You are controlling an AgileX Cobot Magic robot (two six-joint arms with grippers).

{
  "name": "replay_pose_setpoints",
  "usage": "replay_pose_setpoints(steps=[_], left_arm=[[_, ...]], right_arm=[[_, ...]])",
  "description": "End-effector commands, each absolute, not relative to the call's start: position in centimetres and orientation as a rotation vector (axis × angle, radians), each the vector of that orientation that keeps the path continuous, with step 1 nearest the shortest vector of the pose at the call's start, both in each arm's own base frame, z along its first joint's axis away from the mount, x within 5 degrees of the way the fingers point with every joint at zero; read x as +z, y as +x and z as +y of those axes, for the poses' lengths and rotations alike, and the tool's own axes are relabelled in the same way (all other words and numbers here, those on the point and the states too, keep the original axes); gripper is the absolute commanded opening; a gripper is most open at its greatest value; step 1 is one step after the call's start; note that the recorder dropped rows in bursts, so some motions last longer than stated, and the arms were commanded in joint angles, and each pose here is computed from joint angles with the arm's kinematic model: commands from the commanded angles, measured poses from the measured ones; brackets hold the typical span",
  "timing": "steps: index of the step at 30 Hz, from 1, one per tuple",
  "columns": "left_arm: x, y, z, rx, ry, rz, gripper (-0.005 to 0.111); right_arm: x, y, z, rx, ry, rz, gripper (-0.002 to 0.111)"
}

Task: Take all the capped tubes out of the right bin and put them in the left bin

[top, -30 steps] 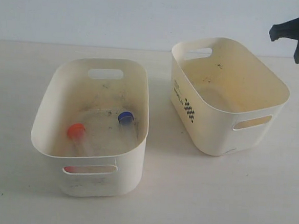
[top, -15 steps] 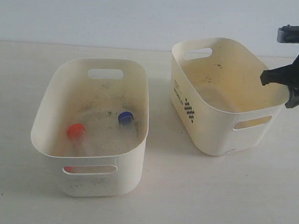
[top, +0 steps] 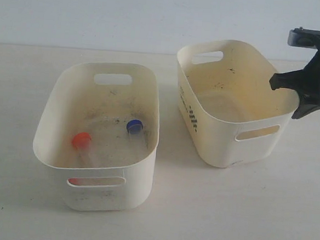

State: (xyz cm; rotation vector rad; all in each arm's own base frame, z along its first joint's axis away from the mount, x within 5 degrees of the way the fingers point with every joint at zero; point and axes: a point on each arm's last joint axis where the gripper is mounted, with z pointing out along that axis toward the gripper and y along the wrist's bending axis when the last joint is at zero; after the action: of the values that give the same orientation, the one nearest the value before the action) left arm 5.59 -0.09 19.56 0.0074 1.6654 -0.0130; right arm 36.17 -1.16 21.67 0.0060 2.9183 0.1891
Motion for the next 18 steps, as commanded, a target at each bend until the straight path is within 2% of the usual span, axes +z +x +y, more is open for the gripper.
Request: replay_pose_setpoints(steps=[1, 18], left_arm=[[19.8, 5.6, -0.1, -0.019, 0.003, 1.655, 0.004], [19.8, 5.6, -0.1, -0.019, 0.003, 1.655, 0.004]], right_arm=[[21.6, 35.6, -0.9, 0.239, 0.004, 2.965, 0.000], [22.6, 34.2, 0.9, 0.548, -0.123, 3.025, 0.000]])
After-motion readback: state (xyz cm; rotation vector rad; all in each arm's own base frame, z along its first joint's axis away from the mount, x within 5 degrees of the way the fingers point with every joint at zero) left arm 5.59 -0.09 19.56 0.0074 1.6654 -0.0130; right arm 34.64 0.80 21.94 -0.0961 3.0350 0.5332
